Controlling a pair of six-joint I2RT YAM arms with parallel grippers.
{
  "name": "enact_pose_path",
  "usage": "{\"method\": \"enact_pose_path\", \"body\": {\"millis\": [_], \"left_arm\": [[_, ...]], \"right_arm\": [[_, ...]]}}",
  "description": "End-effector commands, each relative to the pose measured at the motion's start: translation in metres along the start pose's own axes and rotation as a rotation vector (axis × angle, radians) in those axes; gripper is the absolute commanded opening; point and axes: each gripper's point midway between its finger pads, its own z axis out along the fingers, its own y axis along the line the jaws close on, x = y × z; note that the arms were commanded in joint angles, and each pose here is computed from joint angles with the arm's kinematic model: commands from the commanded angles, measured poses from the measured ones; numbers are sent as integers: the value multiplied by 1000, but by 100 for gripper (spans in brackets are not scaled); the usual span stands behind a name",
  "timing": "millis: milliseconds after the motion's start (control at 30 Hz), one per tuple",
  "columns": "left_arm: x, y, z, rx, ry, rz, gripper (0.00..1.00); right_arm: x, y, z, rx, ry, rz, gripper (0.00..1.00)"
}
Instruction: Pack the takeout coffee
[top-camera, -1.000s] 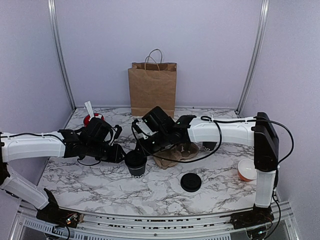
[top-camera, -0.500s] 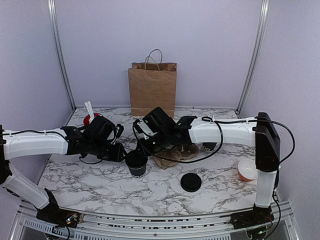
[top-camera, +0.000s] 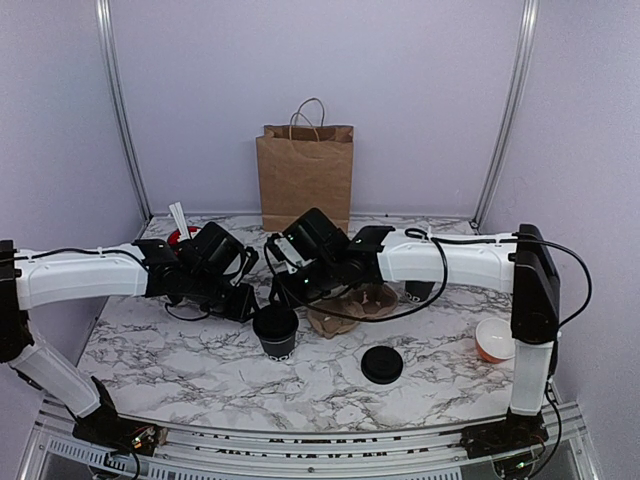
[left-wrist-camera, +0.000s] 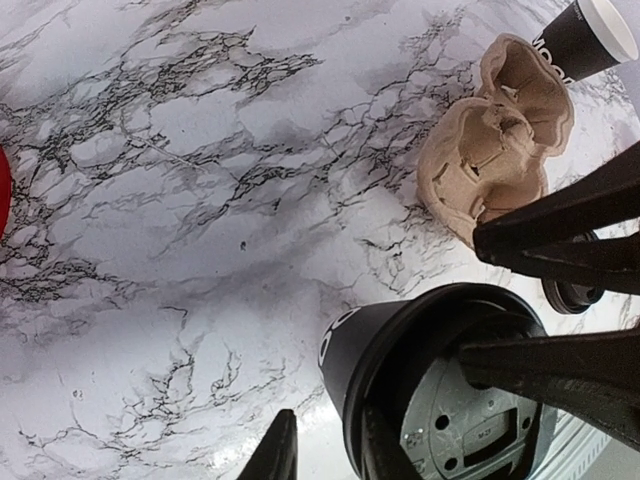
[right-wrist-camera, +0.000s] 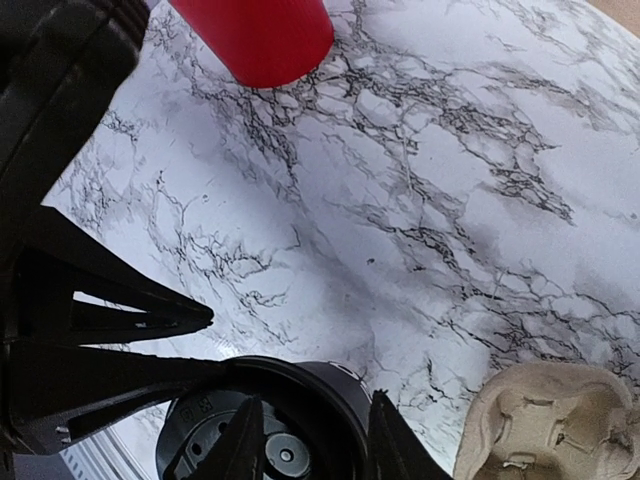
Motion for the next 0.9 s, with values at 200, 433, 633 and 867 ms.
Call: {"method": "enact_pose_path", "body": {"millis": [200,433,633,867], "left_arm": [[-7,2,-18,-53,12,44,23],[22,1,-34,10,68,-25,24],[46,-11,-40,126,74,-88,24],[41,-25,-27,169,39,-112,25]], "right_arm": [[-26,-4,-27,10,-70,15,34],[-18,-8,-35,-25,-53,-1,34],[-3,0,-33,-94,-5,-24,34],[5,-3,-31,-76,20,-50,34]]}}
